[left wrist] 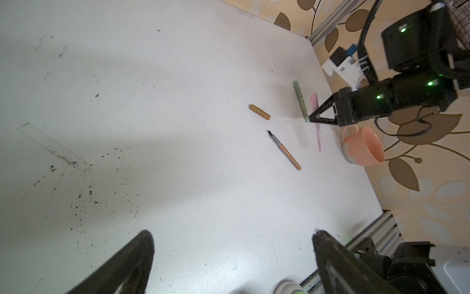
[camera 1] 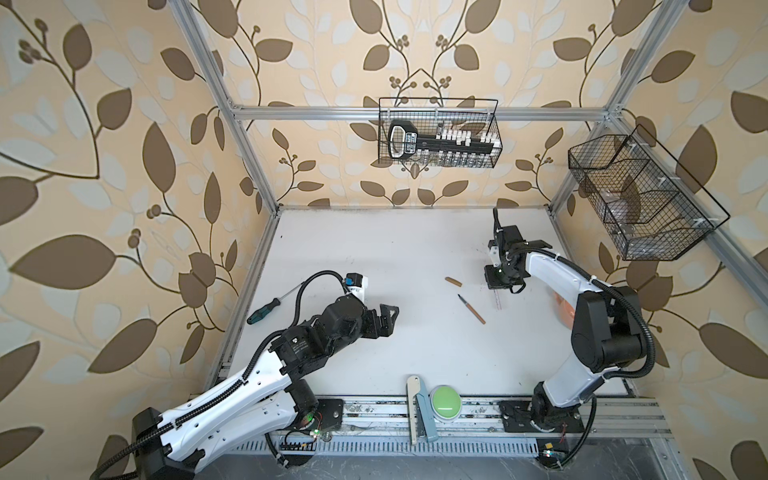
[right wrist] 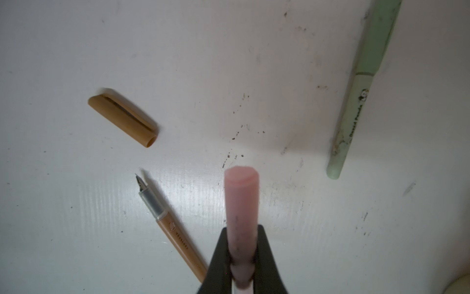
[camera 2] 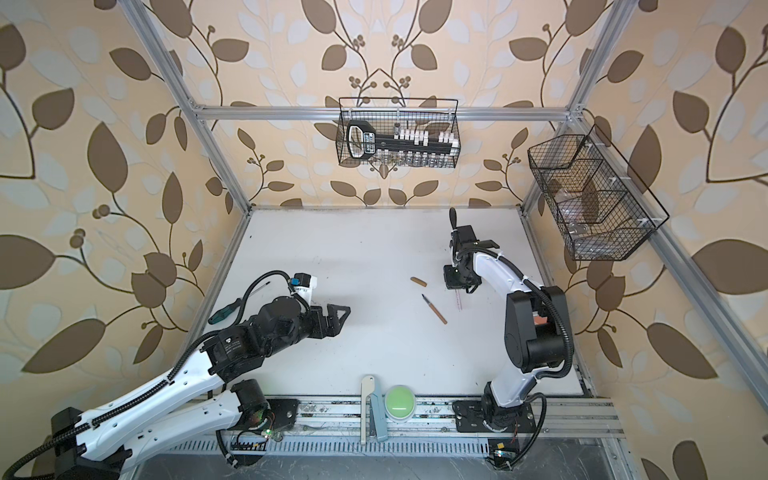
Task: Insert the pens into the pen caps
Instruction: 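Lower the capped pink pen onto the table beside the green pen and release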
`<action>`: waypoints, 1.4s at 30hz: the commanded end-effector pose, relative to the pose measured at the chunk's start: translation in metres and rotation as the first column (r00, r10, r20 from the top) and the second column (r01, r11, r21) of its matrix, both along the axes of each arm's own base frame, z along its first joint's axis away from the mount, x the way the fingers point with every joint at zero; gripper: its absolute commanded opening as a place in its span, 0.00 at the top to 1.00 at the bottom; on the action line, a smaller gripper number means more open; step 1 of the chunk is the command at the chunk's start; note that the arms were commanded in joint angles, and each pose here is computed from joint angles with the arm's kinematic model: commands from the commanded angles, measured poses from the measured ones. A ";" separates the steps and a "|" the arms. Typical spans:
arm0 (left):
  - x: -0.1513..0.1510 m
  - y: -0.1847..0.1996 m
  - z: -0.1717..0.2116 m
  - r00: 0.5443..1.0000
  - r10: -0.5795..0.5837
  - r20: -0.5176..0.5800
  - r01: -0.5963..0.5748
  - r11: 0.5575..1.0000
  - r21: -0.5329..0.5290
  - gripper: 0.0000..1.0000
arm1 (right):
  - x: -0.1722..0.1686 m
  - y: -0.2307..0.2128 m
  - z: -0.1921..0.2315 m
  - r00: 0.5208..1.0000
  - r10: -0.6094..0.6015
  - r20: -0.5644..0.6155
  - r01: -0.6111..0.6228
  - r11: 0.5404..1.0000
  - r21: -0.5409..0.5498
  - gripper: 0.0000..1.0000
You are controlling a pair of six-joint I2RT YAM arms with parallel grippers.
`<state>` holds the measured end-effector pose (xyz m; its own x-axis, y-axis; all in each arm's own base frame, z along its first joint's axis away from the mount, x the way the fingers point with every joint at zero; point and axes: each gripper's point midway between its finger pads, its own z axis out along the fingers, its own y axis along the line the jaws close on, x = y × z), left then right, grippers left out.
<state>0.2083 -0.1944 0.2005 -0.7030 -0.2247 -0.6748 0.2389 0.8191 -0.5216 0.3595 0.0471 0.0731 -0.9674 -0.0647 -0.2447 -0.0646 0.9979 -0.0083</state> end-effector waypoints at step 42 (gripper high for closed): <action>0.004 0.012 0.014 0.998 0.035 0.056 -0.037 0.998 0.042 0.01 | -0.038 0.036 0.079 0.942 -0.046 0.332 0.013 0.995 0.101 0.50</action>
<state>0.2129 -0.1816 0.1985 -0.6837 -0.2192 -0.6961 0.2001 0.8610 -0.4676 0.3481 0.0637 0.1791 -0.7955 0.0011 -0.6059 -0.0170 0.9996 0.0242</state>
